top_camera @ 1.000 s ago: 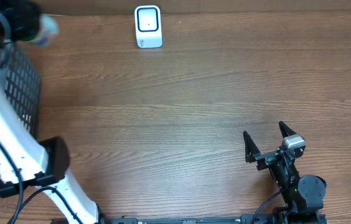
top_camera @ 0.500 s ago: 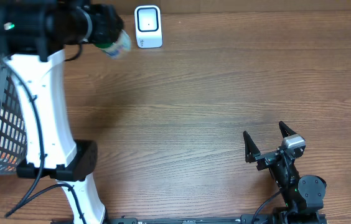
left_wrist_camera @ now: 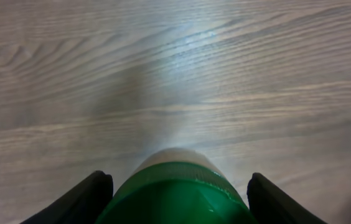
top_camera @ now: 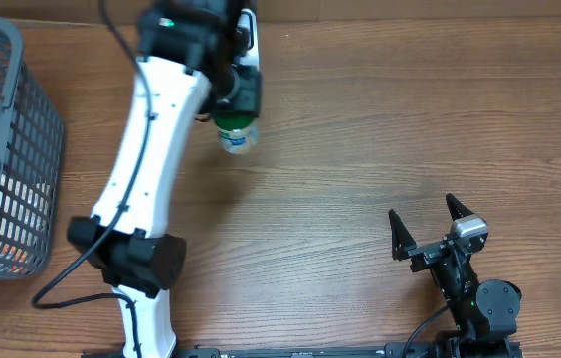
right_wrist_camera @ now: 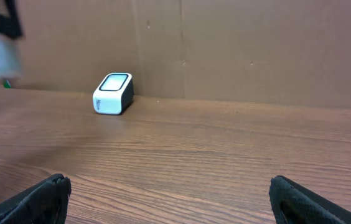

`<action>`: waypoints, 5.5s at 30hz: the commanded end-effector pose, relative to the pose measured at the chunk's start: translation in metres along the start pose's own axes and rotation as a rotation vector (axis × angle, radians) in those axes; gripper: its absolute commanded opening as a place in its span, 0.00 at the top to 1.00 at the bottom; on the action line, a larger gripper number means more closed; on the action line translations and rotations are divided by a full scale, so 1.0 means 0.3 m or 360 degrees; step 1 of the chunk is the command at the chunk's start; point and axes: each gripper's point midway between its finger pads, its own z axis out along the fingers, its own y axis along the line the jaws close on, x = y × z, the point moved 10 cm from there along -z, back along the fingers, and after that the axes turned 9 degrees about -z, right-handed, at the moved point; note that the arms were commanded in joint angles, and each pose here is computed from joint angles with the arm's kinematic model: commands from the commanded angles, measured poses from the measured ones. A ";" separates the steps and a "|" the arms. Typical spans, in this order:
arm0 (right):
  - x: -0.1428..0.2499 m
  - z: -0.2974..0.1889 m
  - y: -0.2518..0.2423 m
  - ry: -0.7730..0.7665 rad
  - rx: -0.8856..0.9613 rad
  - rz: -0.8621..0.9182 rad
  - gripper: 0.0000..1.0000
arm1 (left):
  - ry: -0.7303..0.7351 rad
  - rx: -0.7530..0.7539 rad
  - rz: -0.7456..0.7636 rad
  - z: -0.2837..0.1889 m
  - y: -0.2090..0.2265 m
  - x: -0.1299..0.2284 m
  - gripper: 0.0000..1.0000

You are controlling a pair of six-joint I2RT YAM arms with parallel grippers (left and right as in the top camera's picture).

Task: Scan the item barcode
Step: 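Carry the green-capped jar to the scanner with the left gripper, then lower the jar onto the table and open the left gripper, then return the left gripper into the basket toward the tan bag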

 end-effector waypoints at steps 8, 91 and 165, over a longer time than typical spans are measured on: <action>0.001 0.000 0.003 -0.0016 -0.0006 0.0006 0.00 | -0.0040 -0.0074 -0.0019 0.264 -0.135 0.058 0.68; 0.001 0.000 0.002 -0.0016 -0.0006 0.0006 0.00 | -0.0712 -0.0288 -0.1696 -0.621 1.243 0.304 0.00; 0.001 0.000 0.002 -0.0016 -0.0006 0.0006 0.00 | -0.0422 -0.0555 -0.1968 0.248 1.574 0.413 0.42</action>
